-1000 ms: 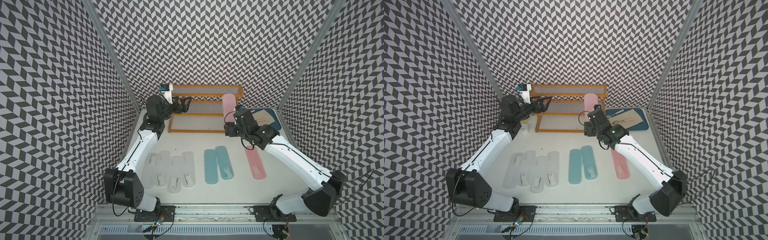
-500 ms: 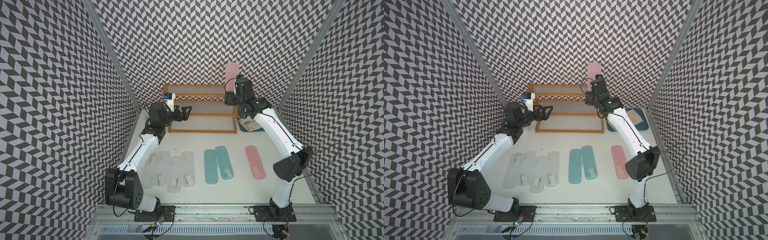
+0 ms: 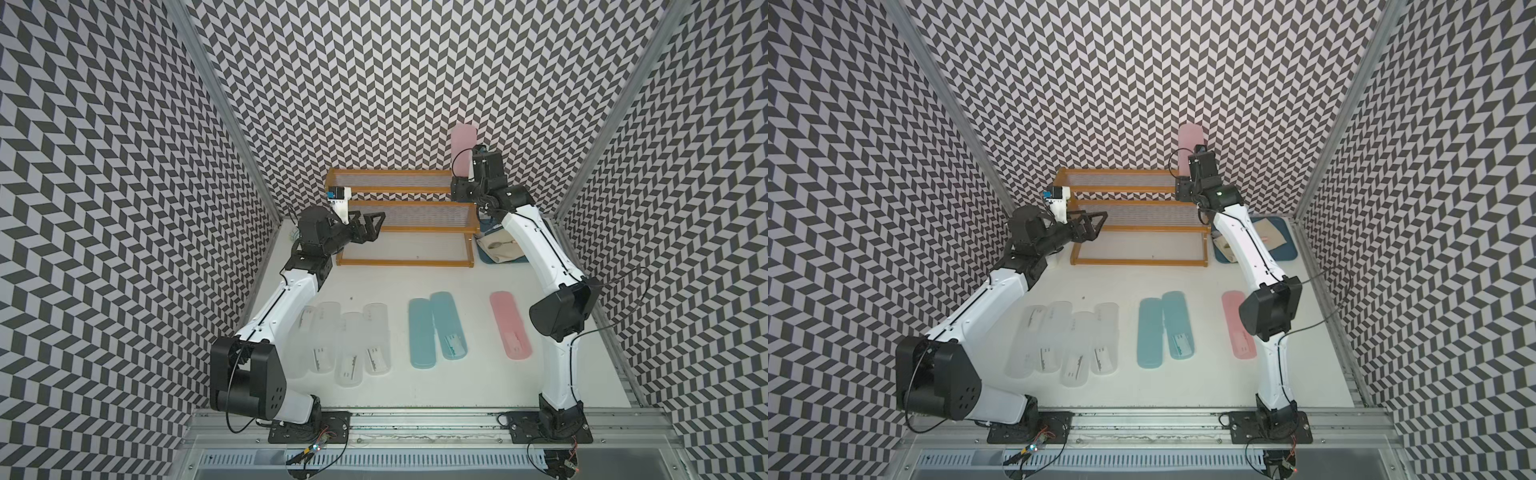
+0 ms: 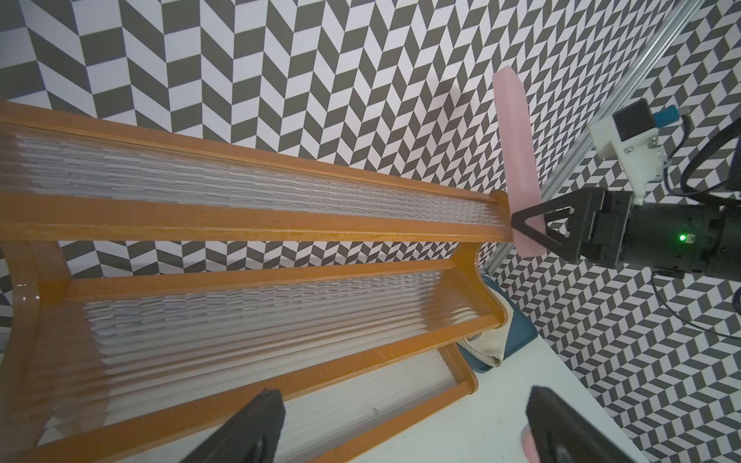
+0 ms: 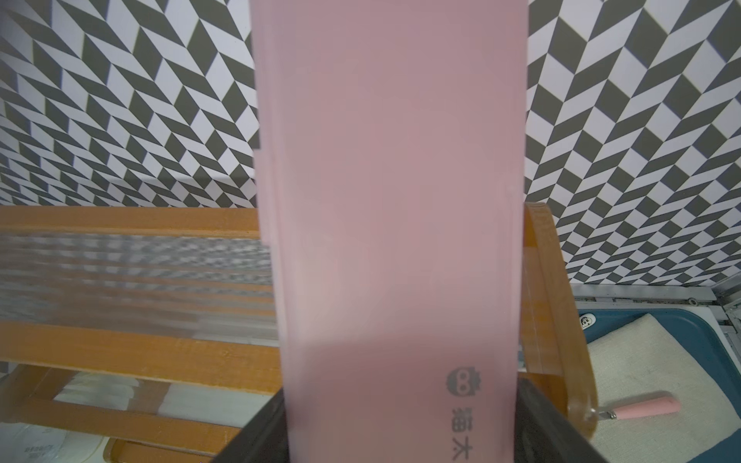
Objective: Place the pencil cases on the shelf according to color
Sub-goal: Place the pencil case on the shelf.
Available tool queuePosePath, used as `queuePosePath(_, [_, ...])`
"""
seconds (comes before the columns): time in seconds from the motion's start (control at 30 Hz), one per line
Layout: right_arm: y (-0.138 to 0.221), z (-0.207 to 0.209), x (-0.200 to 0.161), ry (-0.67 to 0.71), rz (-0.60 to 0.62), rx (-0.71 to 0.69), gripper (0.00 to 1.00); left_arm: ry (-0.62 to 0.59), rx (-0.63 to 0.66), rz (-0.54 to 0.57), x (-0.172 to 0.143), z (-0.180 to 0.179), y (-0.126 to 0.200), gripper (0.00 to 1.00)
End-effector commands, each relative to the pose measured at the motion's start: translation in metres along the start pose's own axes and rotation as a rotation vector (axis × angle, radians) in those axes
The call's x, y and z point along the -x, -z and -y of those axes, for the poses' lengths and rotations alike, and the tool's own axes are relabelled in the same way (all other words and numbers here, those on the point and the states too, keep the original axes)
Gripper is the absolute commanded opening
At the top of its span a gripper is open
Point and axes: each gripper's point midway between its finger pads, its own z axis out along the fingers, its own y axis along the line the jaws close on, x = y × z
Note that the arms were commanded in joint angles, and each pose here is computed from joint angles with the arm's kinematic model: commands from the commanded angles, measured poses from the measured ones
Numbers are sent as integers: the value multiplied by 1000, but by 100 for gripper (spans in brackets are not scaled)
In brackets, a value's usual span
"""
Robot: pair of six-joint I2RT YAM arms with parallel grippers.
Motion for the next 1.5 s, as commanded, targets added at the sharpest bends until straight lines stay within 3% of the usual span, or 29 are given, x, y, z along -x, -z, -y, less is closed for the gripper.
queuePosePath(0.0, [1,-4,18,-21,61,21,78,-4,-26,20,4,6,1,99])
queuePosePath(0.3, [-4,6,7,-29,37,-22,84,27,-37,16,-3,3,-2,99])
queuePosePath(0.63, [5,-1,9,-31,36,23,83,30,-27,1,-8,-1,-6,99])
queuePosePath(0.9, [44,-9,32,-60,87,96,85,20,-12,-5,-11,-5,-8,99])
queuePosePath(1.13, [104,7,52,-73,166,73,91,5,1,-17,-15,-8,-10,99])
queuePosePath(1.3, [124,44,8,-63,138,-65,92,-13,13,-24,-17,-10,-11,99])
queuePosePath(1.4, [128,76,-48,-75,87,-178,94,-21,12,-30,-19,-7,-12,99])
queuePosePath(1.47, [130,90,-90,-135,42,-178,96,-33,5,-34,-22,-3,-13,99])
